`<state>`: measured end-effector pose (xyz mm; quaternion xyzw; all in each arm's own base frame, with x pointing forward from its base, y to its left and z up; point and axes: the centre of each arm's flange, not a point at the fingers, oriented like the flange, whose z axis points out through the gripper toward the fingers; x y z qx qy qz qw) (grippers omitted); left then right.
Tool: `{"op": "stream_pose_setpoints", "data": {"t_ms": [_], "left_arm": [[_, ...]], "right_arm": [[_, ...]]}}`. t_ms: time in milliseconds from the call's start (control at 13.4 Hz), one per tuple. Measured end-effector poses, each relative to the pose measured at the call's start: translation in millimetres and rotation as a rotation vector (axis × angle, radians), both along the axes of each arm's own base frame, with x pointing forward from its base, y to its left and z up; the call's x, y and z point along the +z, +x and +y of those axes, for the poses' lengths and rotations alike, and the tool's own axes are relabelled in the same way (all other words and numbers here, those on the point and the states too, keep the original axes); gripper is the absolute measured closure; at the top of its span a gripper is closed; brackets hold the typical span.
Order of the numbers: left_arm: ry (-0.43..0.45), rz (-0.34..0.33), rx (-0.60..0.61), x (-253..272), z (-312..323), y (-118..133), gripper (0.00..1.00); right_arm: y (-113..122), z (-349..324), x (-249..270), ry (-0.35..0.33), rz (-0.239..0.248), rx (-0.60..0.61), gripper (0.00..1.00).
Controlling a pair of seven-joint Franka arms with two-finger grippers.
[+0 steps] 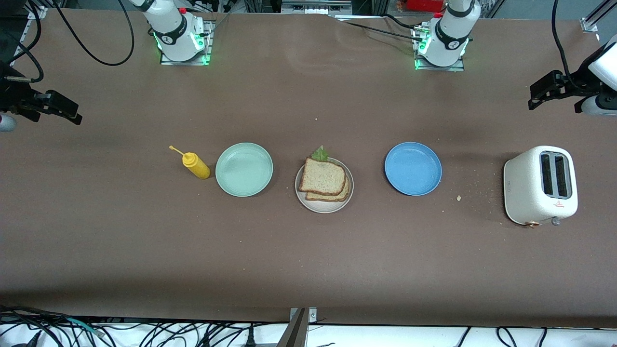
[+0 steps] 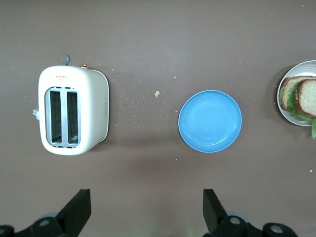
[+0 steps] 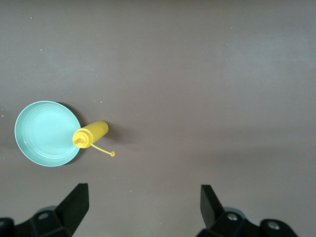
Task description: Make sandwich in beige plate with both arms
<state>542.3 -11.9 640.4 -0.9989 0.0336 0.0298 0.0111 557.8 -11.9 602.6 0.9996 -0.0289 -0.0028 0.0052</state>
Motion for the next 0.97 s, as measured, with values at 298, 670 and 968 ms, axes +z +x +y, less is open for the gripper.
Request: {"op": "stream_pose_setpoints", "data": {"t_ms": [298,670,968], "left_arm": [[-0.036,0.012,0.011,-7.6,2.8,3.1,0.00],[-0.036,0.013,0.012,-8.8,3.1,3.8,0.00],[-0.036,0.013,0.008,-8.7,1.1,3.7,0.00]], "right_arm": [[0.0,0.0,0.0,0.000,0.000,0.000,0.00],[-0.1,0.0,0.0,0.000,0.000,0.000,0.00],[-0.1,0.0,0.0,0.000,0.001,0.000,0.00]]}}
